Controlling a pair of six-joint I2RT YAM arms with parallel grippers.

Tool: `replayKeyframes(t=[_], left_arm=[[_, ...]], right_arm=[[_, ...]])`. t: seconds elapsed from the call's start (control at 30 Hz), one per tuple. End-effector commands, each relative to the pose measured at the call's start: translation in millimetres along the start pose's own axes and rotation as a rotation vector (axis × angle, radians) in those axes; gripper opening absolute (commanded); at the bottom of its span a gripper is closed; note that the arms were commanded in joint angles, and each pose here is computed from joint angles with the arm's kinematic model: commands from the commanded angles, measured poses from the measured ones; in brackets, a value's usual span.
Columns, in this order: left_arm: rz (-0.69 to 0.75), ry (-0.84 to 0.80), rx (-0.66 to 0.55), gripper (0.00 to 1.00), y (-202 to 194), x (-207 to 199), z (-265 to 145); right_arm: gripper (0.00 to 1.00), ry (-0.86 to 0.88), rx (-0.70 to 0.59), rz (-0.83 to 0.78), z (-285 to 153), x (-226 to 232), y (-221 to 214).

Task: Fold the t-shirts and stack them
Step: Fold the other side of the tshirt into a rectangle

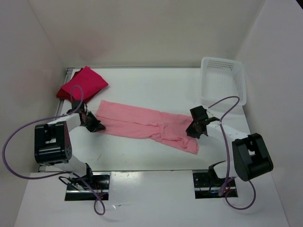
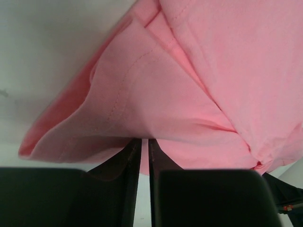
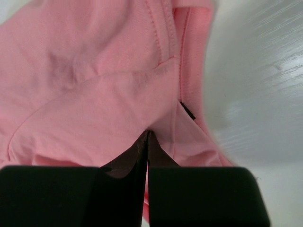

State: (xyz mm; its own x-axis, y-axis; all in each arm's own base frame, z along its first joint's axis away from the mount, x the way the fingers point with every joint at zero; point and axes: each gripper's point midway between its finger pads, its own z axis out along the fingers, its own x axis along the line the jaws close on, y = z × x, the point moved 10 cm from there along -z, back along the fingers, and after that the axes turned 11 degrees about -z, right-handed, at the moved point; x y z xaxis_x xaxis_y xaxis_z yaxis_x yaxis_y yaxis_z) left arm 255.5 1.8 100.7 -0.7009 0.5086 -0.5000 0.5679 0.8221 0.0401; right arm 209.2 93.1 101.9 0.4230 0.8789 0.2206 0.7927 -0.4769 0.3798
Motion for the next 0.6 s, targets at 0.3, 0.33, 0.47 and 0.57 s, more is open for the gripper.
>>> replayKeyframes(t=[0.3, 0.33, 0.47, 0.57], left_arm=[[-0.033, 0.090, -0.109, 0.15, 38, -1, 21], [-0.044, 0.111, -0.123, 0.15, 40, 2, 20], [-0.014, 0.061, -0.204, 0.14, 44, -10, -8], [0.032, 0.011, -0.264, 0.17, 42, -27, -33]], right_arm=[[0.00, -0.169, -0.104, -0.024, 0, 3, 31], [0.00, -0.163, -0.111, -0.022, -2, 3, 32], [0.06, -0.039, -0.148, -0.076, -30, 19, 48], [0.10, 0.079, -0.146, -0.119, -43, 44, 59]])
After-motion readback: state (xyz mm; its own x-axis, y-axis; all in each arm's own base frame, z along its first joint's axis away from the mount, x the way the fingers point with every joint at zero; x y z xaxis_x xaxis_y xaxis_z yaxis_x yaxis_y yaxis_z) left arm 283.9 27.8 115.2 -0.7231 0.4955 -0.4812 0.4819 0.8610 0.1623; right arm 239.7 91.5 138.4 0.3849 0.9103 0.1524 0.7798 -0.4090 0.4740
